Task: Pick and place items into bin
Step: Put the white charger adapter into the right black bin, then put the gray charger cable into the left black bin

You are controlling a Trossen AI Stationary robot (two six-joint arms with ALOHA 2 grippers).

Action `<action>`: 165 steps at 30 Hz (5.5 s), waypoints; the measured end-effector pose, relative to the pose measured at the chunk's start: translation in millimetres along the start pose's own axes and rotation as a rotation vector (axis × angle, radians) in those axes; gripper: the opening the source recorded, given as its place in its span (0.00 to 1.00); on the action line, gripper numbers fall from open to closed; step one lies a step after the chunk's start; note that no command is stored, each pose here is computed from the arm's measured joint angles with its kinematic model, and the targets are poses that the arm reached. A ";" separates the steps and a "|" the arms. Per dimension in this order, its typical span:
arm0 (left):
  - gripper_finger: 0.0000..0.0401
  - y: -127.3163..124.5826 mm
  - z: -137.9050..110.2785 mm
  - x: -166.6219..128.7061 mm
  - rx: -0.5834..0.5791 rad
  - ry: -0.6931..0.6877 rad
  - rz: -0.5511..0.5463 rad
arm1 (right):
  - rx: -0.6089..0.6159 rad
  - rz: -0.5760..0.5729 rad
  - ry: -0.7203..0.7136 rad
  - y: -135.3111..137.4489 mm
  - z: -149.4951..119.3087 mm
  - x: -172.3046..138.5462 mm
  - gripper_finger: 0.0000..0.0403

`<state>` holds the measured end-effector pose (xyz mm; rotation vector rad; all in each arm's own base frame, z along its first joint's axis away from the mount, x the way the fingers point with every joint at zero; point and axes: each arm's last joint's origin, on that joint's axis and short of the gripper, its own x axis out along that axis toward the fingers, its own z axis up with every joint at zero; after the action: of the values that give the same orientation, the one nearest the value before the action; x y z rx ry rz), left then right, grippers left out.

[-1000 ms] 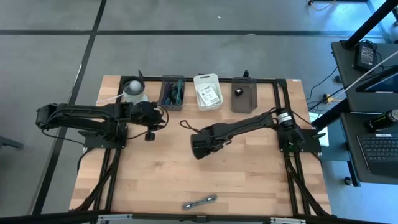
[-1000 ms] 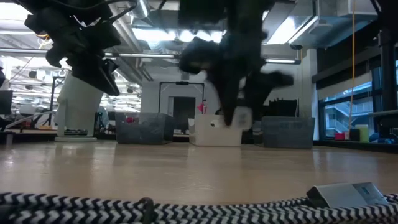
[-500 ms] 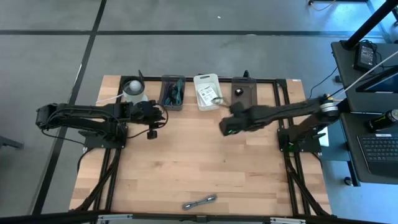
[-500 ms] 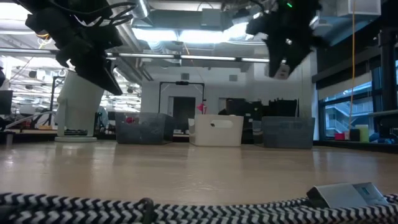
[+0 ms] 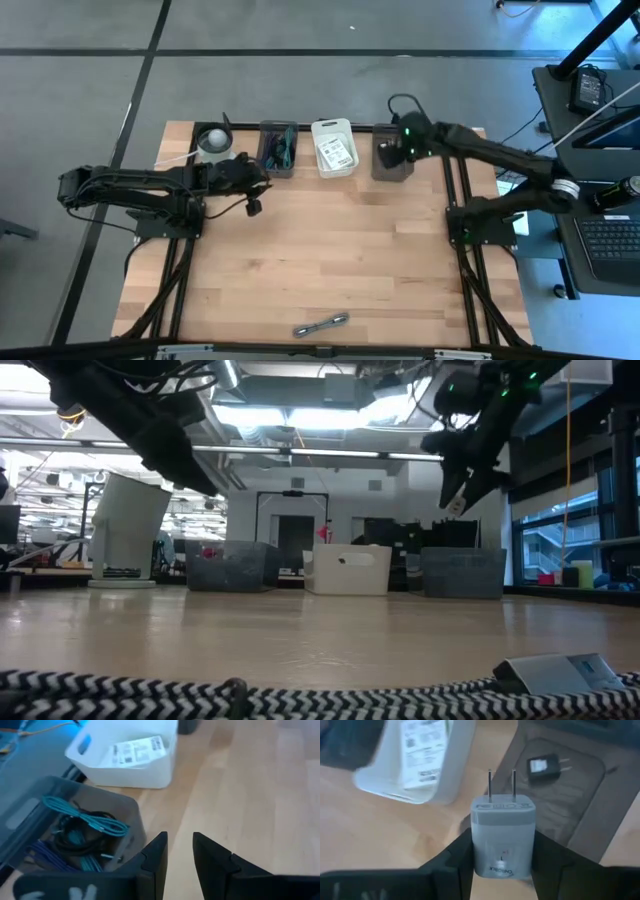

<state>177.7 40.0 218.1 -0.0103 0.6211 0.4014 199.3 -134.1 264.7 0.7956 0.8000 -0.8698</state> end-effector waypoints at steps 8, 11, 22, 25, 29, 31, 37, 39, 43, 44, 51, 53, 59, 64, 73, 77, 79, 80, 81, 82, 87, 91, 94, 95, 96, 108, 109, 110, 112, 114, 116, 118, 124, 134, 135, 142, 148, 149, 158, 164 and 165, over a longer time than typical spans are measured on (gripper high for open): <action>0.21 3.3 0.6 -0.2 -0.093 -0.013 0.113 | -0.208 -0.100 0.264 -14.9 38.7 49.7 0.35; 0.21 3.6 0.6 -0.2 -0.114 -0.015 0.124 | -0.286 -0.135 0.400 -15.1 40.9 70.8 0.35; 0.21 4.0 0.4 -0.3 -0.230 -0.023 0.138 | -0.354 -0.164 0.533 -21.5 32.5 123.8 0.38; 0.21 4.4 0.4 -0.3 -0.249 -0.026 0.152 | -0.357 -0.173 0.537 -22.1 31.9 127.9 0.46; 0.21 4.4 0.4 -0.3 -0.249 -0.026 0.152 | -0.360 -0.176 0.537 -22.2 31.8 129.0 0.54; 0.21 4.4 0.4 -0.3 -0.248 -0.025 0.152 | -0.364 -0.183 0.528 -22.2 32.5 129.3 0.55; 0.21 4.5 -0.4 -0.3 -0.244 -0.017 0.154 | -0.381 -0.180 0.532 -22.9 32.8 125.2 0.53; 0.21 4.5 -0.8 -0.3 -0.242 -0.013 0.155 | -0.391 -0.174 0.519 -22.8 35.2 118.0 0.52; 0.21 4.5 -2.4 -0.4 -0.237 0.002 0.157 | -0.363 -0.172 0.481 -23.1 43.2 90.6 0.49; 0.21 4.5 -2.6 -0.4 -0.237 0.004 0.157 | -0.347 -0.170 0.453 -22.2 45.0 80.5 0.48; 0.21 3.2 -4.3 -0.3 -0.232 0.029 0.113 | -0.248 -0.100 0.202 -7.9 40.8 -2.2 0.35; 0.21 2.4 -4.4 -0.2 -0.228 0.032 0.092 | -0.232 -0.049 0.129 2.8 33.4 -24.0 0.27; 0.21 -2.6 -3.9 -1.3 -0.181 0.037 0.042 | -0.272 0.093 -0.076 49.0 -1.5 -65.8 0.02; 0.21 -12.0 5.7 -11.1 -0.127 0.070 0.041 | -0.321 0.271 -0.211 86.2 -58.1 -58.1 0.03; 0.21 -47.0 33.0 -18.7 -0.011 0.100 -0.003 | -0.393 0.710 -0.319 101.6 -161.5 -21.6 0.01; 0.21 -69.9 51.2 -15.0 0.041 0.159 -0.007 | -0.315 0.813 -0.313 94.2 -186.4 -17.1 0.00; 0.21 -82.7 61.2 -12.2 0.080 0.194 -0.009 | -0.302 0.809 -0.289 89.7 -195.1 -14.3 0.00; 0.21 -89.3 66.3 -9.8 0.099 0.211 -0.012 | -0.305 0.802 -0.277 87.7 -198.9 -12.8 0.00; 0.21 -96.0 70.9 -7.0 0.115 0.227 -0.016 | -0.309 0.800 -0.269 86.2 -201.8 -11.9 0.00; 0.21 -103.6 75.3 -3.1 0.124 0.242 -0.018 | -0.311 0.798 -0.258 85.5 -203.9 -11.7 0.00; 0.21 -140.4 96.9 14.4 0.105 0.272 -0.049 | -0.379 0.786 -0.211 83.2 -213.5 -12.1 0.00; 0.21 -173.9 108.9 27.3 0.100 0.308 -0.118 | -0.445 0.791 -0.139 80.8 -221.6 -12.0 0.00; 0.21 -201.6 115.9 33.1 0.131 0.342 -0.166 | -0.497 0.763 -0.082 76.6 -228.0 -10.0 0.00; 0.21 -211.2 117.2 35.2 0.132 0.360 -0.171 | -0.512 0.749 -0.061 74.9 -229.9 -9.1 0.00; 0.21 -219.9 118.3 37.0 0.123 0.379 -0.172 | -0.519 0.736 -0.039 73.2 -231.8 -8.2 0.00; 0.21 -302.9 108.6 44.0 -0.004 0.548 -0.179 | -0.587 0.626 0.072 59.9 -247.4 -5.9 0.00; 0.21 -308.7 106.9 42.4 -0.006 0.548 -0.190 | -0.592 0.623 0.073 59.6 -247.7 -5.8 0.00; 0.21 -313.8 104.2 40.4 -0.005 0.548 -0.197 | -0.597 0.620 0.074 59.2 -248.0 -5.7 0.00; 0.21 -323.5 96.8 34.5 0.009 0.556 -0.207 | -0.604 0.611 0.076 58.4 -248.1 -5.2 0.00; 0.21 -332.4 89.4 28.5 0.007 0.562 -0.212 | -0.607 0.606 0.078 57.9 -248.2 -4.9 0.00; 0.21 -340.6 81.1 23.8 0.015 0.569 -0.215 | -0.607 0.606 0.078 57.9 -248.2 -5.0 0.00; 0.21 -348.9 71.4 20.9 0.039 0.579 -0.219 | -0.608 0.607 0.077 58.0 -248.2 -5.0 0.00; 0.22 -367.1 46.6 20.0 0.101 0.603 -0.218 | -0.605 0.607 0.077 58.1 -248.1 -5.0 0.00; 0.39 -379.8 29.7 34.4 -0.114 0.662 -0.175 | -0.623 0.609 0.071 58.2 -248.0 -5.0 0.00; 0.41 -381.9 28.6 36.4 -0.115 0.655 -0.186 | -0.624 0.609 0.071 58.1 -248.0 -5.0 0.00; 0.50 -397.6 18.9 47.5 0.008 0.582 -0.288 | -0.626 0.608 0.070 58.1 -248.0 -5.0 0.00; 0.49 -399.9 2.1 60.5 -0.005 0.631 -0.229 | -0.629 0.605 0.071 57.9 -248.0 -4.9 0.00; 0.48 -400.6 0.2 62.0 -0.002 0.636 -0.226 | -0.629 0.604 0.071 57.8 -248.0 -4.9 0.00; 0.24 -397.6 -4.8 64.6 0.023 0.680 -0.206 | -0.629 0.603 0.071 57.7 -248.0 -4.8 0.00; 0.06 -393.0 3.3 62.0 0.015 0.676 -0.209 | -0.628 0.602 0.069 57.7 -248.0 -4.8 0.00; 0.06 -391.0 5.6 60.7 0.009 0.668 -0.197 | -0.628 0.602 0.069 57.7 -248.0 -4.8 0.00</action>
<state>369.9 -298.2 145.3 -0.2025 1.2693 0.1968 182.1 101.1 168.7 0.4570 0.7716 -0.0350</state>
